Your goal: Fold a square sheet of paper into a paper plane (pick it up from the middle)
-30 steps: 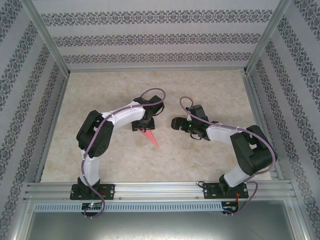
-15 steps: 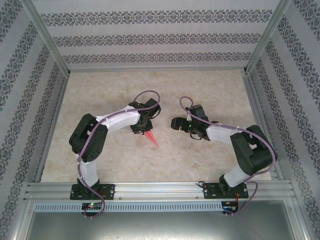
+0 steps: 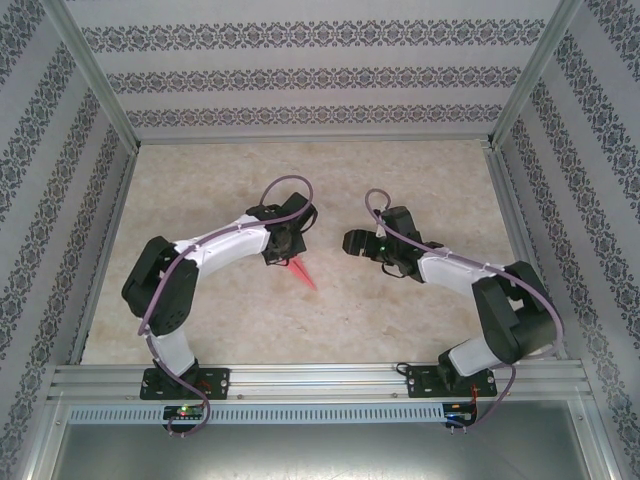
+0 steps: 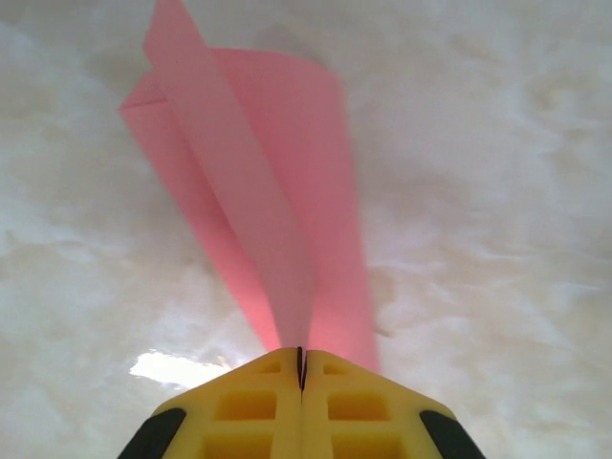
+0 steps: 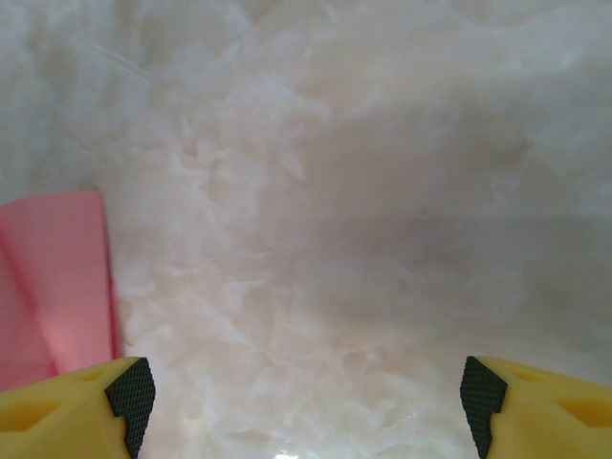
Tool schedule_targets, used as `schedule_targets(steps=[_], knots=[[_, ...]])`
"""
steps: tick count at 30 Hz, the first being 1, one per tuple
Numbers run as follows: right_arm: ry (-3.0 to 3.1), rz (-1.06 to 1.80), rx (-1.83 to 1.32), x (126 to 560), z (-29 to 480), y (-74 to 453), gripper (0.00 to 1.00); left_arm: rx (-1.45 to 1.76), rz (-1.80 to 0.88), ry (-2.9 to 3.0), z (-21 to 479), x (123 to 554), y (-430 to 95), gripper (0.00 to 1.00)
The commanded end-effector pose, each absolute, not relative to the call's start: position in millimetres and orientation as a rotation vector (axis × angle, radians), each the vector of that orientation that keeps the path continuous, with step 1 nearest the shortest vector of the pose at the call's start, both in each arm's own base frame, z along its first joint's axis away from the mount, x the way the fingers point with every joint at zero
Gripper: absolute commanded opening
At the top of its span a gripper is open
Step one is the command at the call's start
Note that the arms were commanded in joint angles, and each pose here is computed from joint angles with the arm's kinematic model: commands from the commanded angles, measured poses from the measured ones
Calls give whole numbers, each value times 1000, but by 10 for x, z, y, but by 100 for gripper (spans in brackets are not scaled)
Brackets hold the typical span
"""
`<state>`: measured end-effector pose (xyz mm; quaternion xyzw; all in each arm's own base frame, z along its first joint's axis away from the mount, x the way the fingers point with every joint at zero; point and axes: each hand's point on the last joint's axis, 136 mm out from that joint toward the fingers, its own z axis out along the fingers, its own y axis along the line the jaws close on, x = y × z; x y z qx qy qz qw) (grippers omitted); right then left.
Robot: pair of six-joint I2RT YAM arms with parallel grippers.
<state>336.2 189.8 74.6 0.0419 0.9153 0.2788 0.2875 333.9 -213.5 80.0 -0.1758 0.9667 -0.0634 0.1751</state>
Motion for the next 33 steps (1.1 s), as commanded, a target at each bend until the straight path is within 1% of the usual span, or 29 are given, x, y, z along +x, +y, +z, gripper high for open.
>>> schedule_targets(steps=[1, 5, 13, 15, 18, 23, 28, 33], knots=[[2398, 780, 152, 3369, 977, 1873, 85, -352, -451, 2622, 1283, 3534, -2471, 0], [2369, 817, 153, 3357, 1146, 1897, 85, -257, -658, 2534, 1458, 3639, -2743, 0], [2337, 887, 141, 3298, 1322, 1954, 82, -194, -958, 2478, 1370, 3635, -3018, 0], [2340, 889, 136, 3294, 1323, 1967, 81, -220, -964, 2485, 1263, 3625, -2983, 0], [2364, 890, 107, 3281, 1271, 2035, 76, -279, -932, 2505, 1011, 3609, -2849, 0], [2434, 898, 8, 3235, 1155, 2290, 64, -358, -900, 2531, 696, 3516, -2660, 0], [2500, 846, -93, 3182, 1048, 2563, 52, -399, -842, 2547, 573, 3442, -2522, 0], [2557, 812, -166, 3134, 894, 2755, 46, -422, -824, 2555, 514, 3397, -2459, 0]])
